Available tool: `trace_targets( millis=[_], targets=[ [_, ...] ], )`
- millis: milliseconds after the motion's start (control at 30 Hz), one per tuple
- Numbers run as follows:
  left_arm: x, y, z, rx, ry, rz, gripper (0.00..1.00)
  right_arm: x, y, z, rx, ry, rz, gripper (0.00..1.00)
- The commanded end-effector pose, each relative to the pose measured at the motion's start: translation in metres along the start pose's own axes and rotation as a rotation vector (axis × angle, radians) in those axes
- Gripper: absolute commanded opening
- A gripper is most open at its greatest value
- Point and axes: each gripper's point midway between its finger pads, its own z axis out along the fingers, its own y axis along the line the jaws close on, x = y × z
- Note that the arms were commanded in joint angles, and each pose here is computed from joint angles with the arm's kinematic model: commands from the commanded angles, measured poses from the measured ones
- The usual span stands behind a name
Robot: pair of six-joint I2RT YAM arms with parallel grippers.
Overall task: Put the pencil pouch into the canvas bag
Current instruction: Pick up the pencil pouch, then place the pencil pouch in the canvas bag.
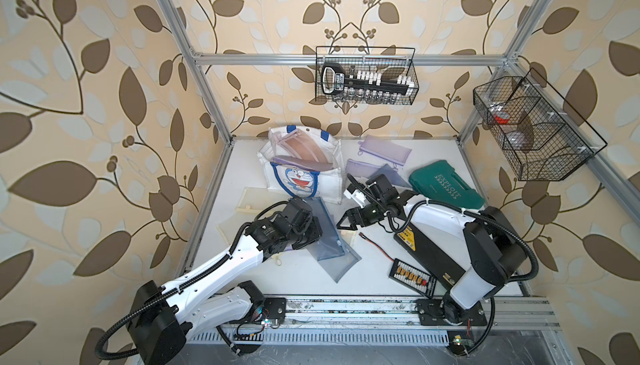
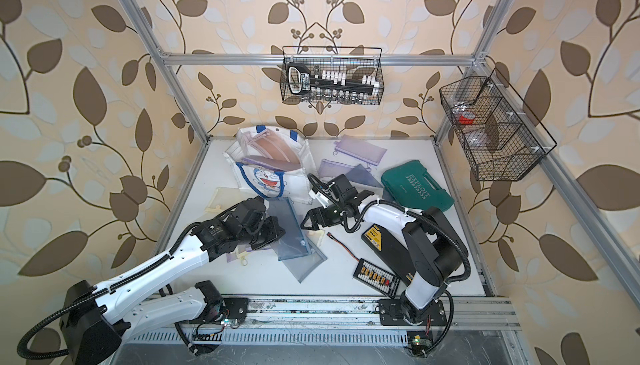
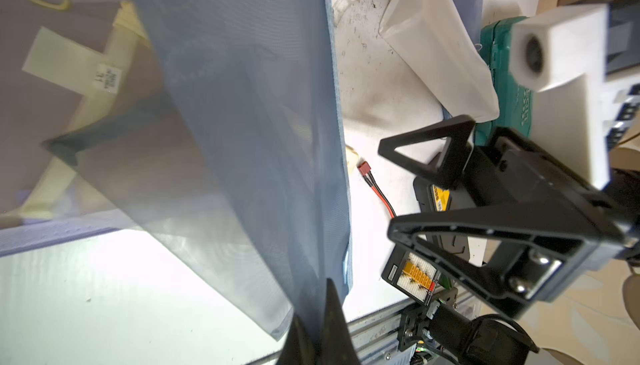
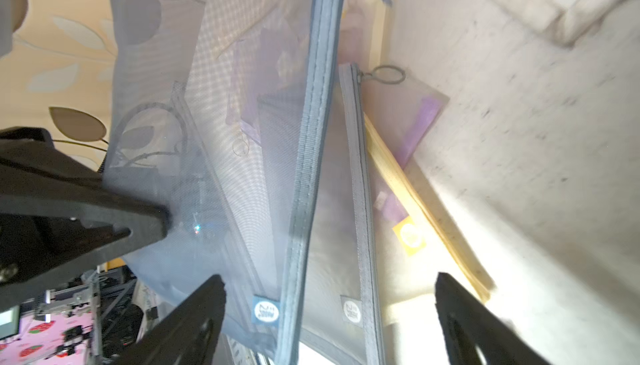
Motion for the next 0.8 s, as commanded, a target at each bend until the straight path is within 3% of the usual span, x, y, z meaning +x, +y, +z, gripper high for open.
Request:
trace_targets(
  millis=[0, 467, 767],
  targets=[
    [0.006, 0.012, -0.016, -0.092, 0.022, 0.03, 0.0, -0.016, 0.012, -0.023, 0.013, -0.043, -0.045, 0.99],
    [0.007, -0.016, -0.068, -0.054, 0.048, 0.075, 0.0, -0.03, 0.012, -0.07, 0.06, -0.142, -0.036, 0.99],
    [-0.015, -0.076, -0.109, 0.048, 0.012, 0.147, 0.0, -0.047, 0.02, -0.1, 0.073, -0.206, -0.051, 1.0]
  ],
)
